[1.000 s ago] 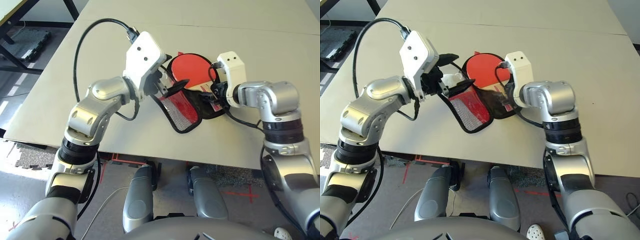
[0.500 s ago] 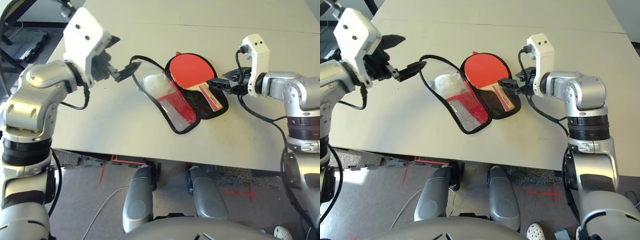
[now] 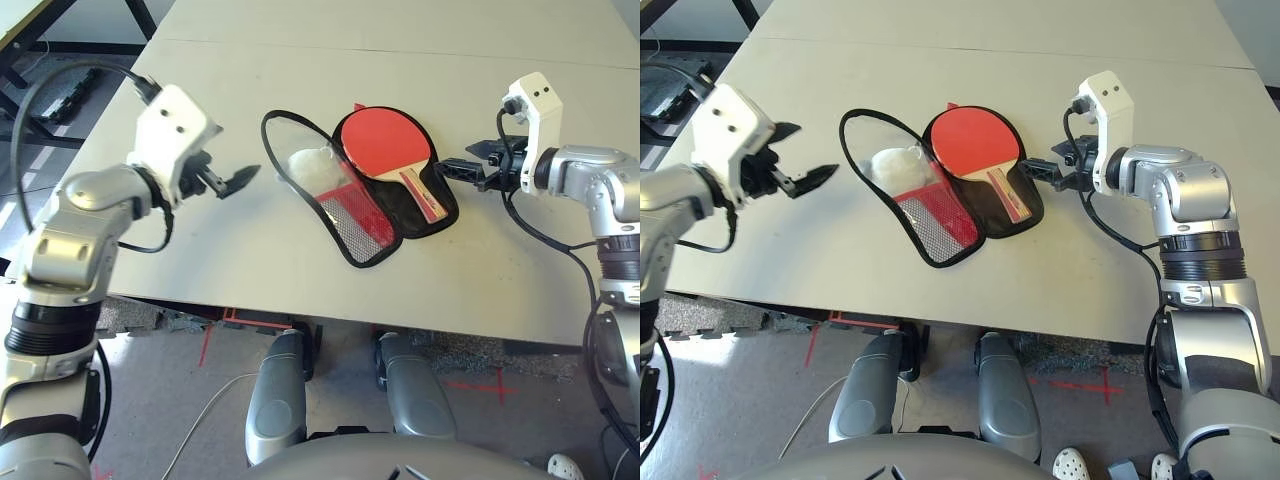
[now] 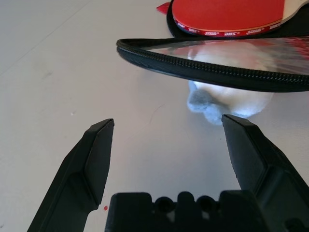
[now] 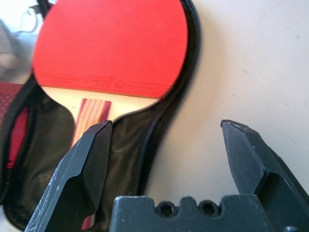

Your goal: Store the ping-pong paddle in its case and zip it.

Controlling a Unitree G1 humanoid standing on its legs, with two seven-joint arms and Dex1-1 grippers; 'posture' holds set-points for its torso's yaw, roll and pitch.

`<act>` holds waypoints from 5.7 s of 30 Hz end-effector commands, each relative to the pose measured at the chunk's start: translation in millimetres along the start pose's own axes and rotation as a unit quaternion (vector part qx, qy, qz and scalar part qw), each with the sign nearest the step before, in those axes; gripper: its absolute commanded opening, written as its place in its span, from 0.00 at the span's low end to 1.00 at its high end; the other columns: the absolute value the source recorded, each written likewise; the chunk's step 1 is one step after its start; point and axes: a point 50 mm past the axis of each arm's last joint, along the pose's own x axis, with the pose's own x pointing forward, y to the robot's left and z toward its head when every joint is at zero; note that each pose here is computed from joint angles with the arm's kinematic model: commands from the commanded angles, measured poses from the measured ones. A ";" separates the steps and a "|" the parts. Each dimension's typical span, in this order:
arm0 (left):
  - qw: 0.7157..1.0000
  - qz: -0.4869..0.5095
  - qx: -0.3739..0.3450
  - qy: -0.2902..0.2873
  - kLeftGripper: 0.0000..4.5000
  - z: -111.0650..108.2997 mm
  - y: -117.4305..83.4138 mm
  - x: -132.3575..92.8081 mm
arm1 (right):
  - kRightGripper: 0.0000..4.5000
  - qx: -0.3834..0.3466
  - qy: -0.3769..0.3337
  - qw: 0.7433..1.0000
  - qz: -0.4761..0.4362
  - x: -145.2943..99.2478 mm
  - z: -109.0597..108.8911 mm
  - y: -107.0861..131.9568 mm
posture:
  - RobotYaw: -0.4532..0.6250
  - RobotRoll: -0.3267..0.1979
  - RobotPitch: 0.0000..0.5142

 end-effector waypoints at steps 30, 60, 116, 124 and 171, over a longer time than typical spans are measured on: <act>0.976 -0.183 0.013 -0.117 1.00 73.6 -127.6 118.1 | 0.99 0.068 -0.064 0.996 -0.007 -24.5 -3.0 -42.4 | 0.45 0.62 0.44; 0.984 -0.144 0.007 -0.107 1.00 61.9 -93.6 89.1 | 0.99 0.224 0.087 0.951 0.196 3.5 -53.9 21.6 | 0.48 0.62 0.47; 0.979 -0.171 0.014 -0.112 1.00 60.4 -101.1 97.5 | 0.01 0.352 0.130 0.919 0.122 -100.9 -107.2 14.6 | 0.36 0.62 0.51; 0.977 -0.176 0.015 -0.116 1.00 61.4 -103.3 100.7 | 0.01 0.366 0.133 0.908 0.154 -99.0 -113.6 39.3 | 0.35 0.62 0.51; 0.980 -0.155 0.009 -0.121 1.00 62.9 -86.3 97.8 | 0.99 -0.070 -0.057 0.994 0.064 -45.4 -18.4 -57.5 | 0.36 0.62 0.43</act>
